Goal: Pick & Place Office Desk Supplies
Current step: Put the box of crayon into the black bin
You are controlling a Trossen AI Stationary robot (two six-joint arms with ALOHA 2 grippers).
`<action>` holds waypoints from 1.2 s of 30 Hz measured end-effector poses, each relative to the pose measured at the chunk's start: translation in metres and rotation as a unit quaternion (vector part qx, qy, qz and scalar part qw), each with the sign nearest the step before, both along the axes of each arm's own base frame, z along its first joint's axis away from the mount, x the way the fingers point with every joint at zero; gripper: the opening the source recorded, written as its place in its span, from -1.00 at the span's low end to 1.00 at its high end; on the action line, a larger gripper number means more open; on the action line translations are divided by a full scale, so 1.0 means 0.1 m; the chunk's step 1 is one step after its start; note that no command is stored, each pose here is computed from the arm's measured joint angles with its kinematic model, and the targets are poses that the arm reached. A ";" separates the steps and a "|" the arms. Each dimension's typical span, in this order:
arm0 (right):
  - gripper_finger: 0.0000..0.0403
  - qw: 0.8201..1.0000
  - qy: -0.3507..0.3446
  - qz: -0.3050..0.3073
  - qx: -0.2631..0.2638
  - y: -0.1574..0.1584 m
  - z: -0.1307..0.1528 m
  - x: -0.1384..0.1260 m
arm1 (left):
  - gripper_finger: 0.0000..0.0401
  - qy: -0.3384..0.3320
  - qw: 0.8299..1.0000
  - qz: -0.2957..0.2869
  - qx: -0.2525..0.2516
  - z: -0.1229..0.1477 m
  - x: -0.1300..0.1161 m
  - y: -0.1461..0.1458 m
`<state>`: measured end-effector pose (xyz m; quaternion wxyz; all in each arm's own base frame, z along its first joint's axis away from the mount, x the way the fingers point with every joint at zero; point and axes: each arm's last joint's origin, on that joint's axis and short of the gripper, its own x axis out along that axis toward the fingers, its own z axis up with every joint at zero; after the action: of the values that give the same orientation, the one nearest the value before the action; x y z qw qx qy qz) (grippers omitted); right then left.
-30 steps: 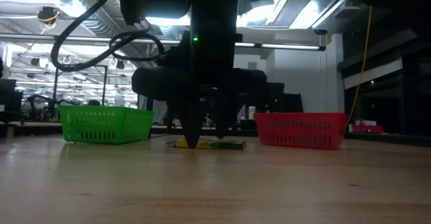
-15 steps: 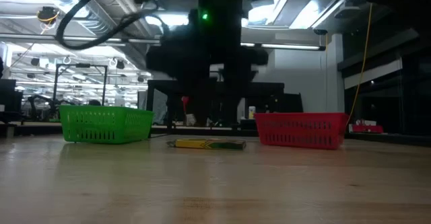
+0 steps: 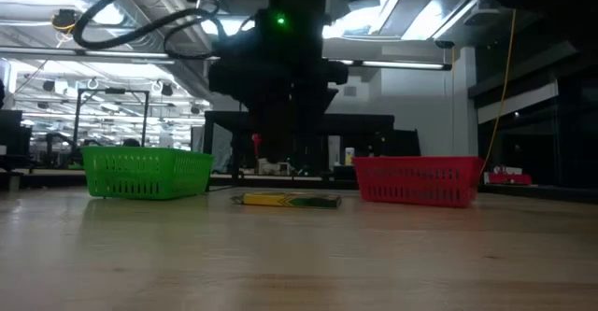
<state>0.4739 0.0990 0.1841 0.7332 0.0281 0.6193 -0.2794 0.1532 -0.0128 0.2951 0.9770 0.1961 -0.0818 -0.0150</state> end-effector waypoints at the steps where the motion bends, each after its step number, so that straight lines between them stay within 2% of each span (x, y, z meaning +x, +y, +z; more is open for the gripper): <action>1: 0.51 1.000 0.001 0.001 0.005 -0.02 0.00 0.01 | -0.82 0.000 1.000 0.000 0.000 0.00 0.00 0.00; 5: 0.51 1.000 -0.004 0.023 0.009 -0.06 -0.01 0.05 | -0.82 0.000 1.000 0.000 0.000 0.00 0.00 0.00; 11: 0.51 0.998 -0.024 0.044 0.030 -0.04 -0.18 0.11 | -0.82 0.000 1.000 0.000 0.000 0.00 0.00 0.00; 16: 0.51 0.998 0.017 0.040 0.038 -0.05 -0.48 0.01 | -0.82 0.000 1.000 0.000 0.001 0.00 0.00 0.00; 22: 0.45 0.998 0.016 0.010 0.053 -0.15 -0.60 -0.02 | -0.82 -0.001 1.000 0.000 0.001 0.00 0.00 0.00; 24: 0.32 0.998 0.014 0.005 0.067 -0.18 -0.61 -0.01 | -0.82 0.000 1.000 0.000 0.001 0.00 0.01 0.00; 26: 0.09 0.997 0.013 0.001 0.074 -0.22 -0.60 0.00 | -0.82 0.002 1.000 0.000 0.001 -0.01 0.01 0.00; 32: -0.82 0.997 0.008 -0.001 0.079 -0.28 -0.60 0.03 | -0.82 0.005 1.000 0.000 0.000 -0.01 0.01 0.00; 34: -0.93 0.997 0.007 0.000 0.080 -0.28 -0.60 0.03 | -0.82 0.008 1.000 -0.001 0.000 -0.02 0.01 0.00; 36: -0.93 0.996 0.007 -0.003 0.085 -0.28 -0.60 0.03 | -0.82 0.009 1.000 -0.001 0.000 -0.02 0.01 0.00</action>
<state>0.4769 0.0707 0.1244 0.7232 0.0903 0.6456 -0.2280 0.1547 -0.0132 0.2930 0.9777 0.1960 -0.0730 -0.0181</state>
